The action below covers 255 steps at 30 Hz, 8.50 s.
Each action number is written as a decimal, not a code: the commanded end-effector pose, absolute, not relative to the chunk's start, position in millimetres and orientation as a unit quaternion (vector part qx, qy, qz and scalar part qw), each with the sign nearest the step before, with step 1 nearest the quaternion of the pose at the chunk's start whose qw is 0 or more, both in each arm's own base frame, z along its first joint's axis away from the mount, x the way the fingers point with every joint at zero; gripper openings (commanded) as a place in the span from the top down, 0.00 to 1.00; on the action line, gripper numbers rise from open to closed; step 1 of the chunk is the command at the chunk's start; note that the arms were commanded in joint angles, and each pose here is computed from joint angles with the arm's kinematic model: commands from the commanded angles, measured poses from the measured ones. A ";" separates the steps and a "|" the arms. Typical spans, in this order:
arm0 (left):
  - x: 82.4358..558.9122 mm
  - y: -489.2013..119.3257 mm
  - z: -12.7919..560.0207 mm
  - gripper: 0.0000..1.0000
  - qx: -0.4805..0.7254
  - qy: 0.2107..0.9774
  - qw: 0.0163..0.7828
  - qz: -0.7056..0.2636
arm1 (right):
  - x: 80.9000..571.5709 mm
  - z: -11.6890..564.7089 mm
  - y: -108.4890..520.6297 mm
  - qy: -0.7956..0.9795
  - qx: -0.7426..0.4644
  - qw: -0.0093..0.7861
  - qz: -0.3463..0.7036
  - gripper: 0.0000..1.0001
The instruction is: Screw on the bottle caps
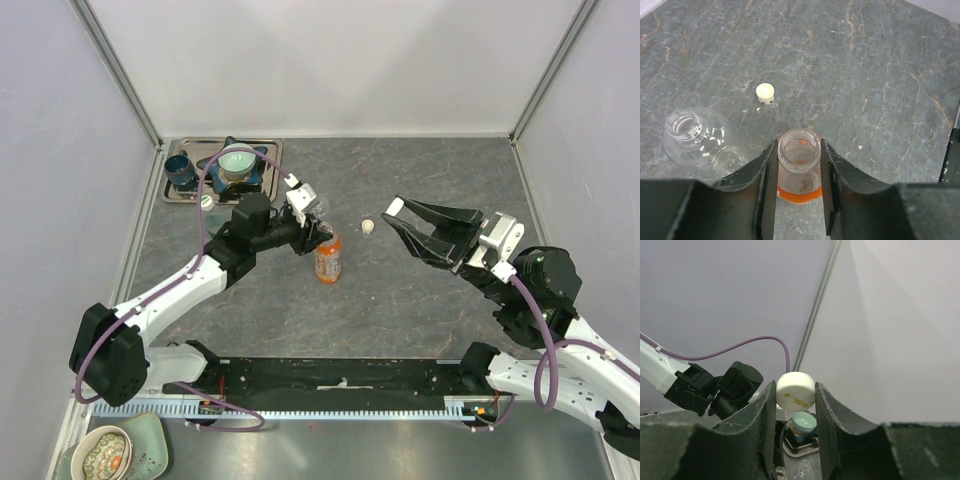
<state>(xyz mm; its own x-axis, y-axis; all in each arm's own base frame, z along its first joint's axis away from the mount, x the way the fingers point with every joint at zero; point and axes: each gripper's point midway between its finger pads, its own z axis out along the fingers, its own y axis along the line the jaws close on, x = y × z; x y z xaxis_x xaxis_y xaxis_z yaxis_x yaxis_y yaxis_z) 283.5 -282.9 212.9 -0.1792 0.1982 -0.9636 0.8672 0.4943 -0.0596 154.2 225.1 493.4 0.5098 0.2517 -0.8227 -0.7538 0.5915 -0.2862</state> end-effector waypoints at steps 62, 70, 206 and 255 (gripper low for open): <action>162.2 -349.3 137.6 0.01 0.678 0.681 0.227 -0.160 | 186.2 514.9 166.9 0.478 -0.191 0.823 0.241 0.64; 108.7 -271.3 105.2 0.01 0.671 0.710 0.136 -0.166 | 190.9 512.5 178.5 0.486 -0.204 0.814 0.243 0.63; 148.9 -202.3 292.9 0.57 0.582 0.601 0.513 -0.193 | 114.3 368.3 305.5 0.566 -0.630 0.363 0.389 0.65; 187.4 -200.5 419.2 0.67 0.437 0.571 0.669 -0.190 | 144.7 342.9 376.9 0.747 -0.350 0.242 0.510 0.94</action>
